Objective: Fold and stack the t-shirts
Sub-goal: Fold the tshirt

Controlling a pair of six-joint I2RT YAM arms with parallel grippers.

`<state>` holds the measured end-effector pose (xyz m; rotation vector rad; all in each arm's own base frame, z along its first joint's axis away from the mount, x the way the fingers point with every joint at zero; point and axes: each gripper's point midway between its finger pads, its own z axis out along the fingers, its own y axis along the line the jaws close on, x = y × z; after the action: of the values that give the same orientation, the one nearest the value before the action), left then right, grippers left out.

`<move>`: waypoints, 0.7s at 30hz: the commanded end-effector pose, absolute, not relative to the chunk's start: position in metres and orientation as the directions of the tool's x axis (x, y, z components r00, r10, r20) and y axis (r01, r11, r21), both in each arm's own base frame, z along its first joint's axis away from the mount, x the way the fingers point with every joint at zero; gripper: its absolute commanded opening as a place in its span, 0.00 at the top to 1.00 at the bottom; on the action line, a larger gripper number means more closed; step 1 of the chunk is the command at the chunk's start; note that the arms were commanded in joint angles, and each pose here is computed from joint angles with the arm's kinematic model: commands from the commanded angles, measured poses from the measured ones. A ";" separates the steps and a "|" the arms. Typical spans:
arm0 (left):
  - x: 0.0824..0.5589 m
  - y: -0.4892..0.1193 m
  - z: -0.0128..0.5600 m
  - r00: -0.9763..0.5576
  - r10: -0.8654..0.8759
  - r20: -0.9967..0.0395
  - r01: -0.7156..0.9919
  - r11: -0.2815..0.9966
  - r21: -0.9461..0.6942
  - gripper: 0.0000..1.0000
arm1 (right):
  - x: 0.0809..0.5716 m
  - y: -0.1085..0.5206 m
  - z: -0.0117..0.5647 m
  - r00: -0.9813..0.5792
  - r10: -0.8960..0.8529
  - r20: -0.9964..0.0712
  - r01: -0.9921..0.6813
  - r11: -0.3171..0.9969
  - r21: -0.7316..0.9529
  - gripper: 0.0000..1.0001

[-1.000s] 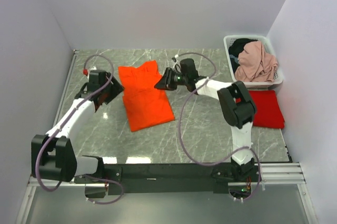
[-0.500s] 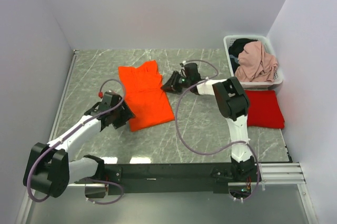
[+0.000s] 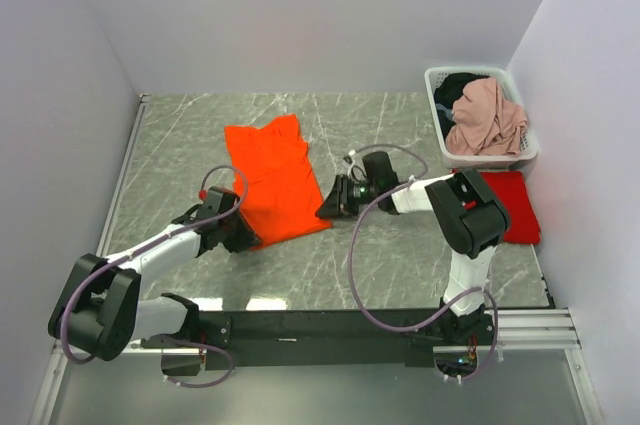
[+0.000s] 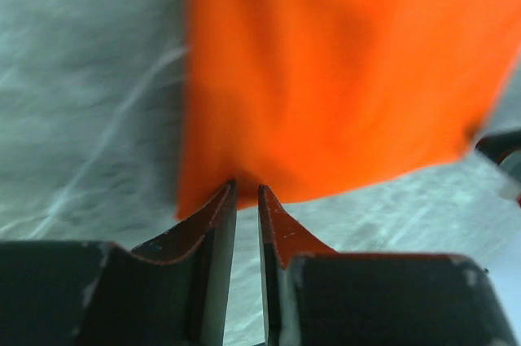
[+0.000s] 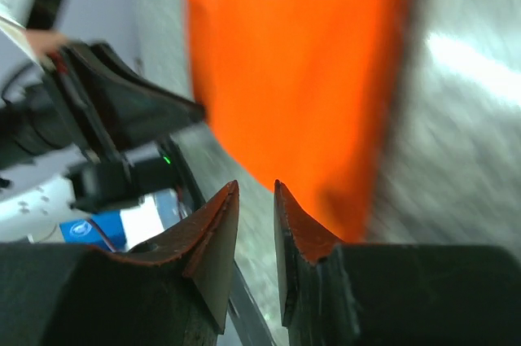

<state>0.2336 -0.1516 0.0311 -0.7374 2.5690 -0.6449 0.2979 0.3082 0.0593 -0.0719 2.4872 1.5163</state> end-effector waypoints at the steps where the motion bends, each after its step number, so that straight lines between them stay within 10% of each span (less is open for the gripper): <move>1: 0.224 -0.145 0.017 -0.763 -0.614 -0.200 -0.465 0.738 -0.489 0.77 | 0.276 0.296 0.030 -0.987 0.027 -0.157 -0.124 0.489 0.863 0.69; 11: 0.201 -0.107 0.003 -0.720 -0.669 -0.187 -0.594 0.733 -0.332 0.80 | 0.266 0.260 0.000 -0.991 0.126 -0.039 0.036 0.542 0.839 0.72; 21: 0.203 -0.101 0.056 -0.720 -0.622 -0.306 -0.557 0.782 -0.280 0.32 | 0.270 0.235 0.041 -0.953 0.093 -0.289 -0.116 0.769 0.629 0.63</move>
<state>0.2052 -0.1113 0.0385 -0.9170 2.6150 -0.3391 0.2700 0.2521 0.0403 0.0346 2.6343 1.2390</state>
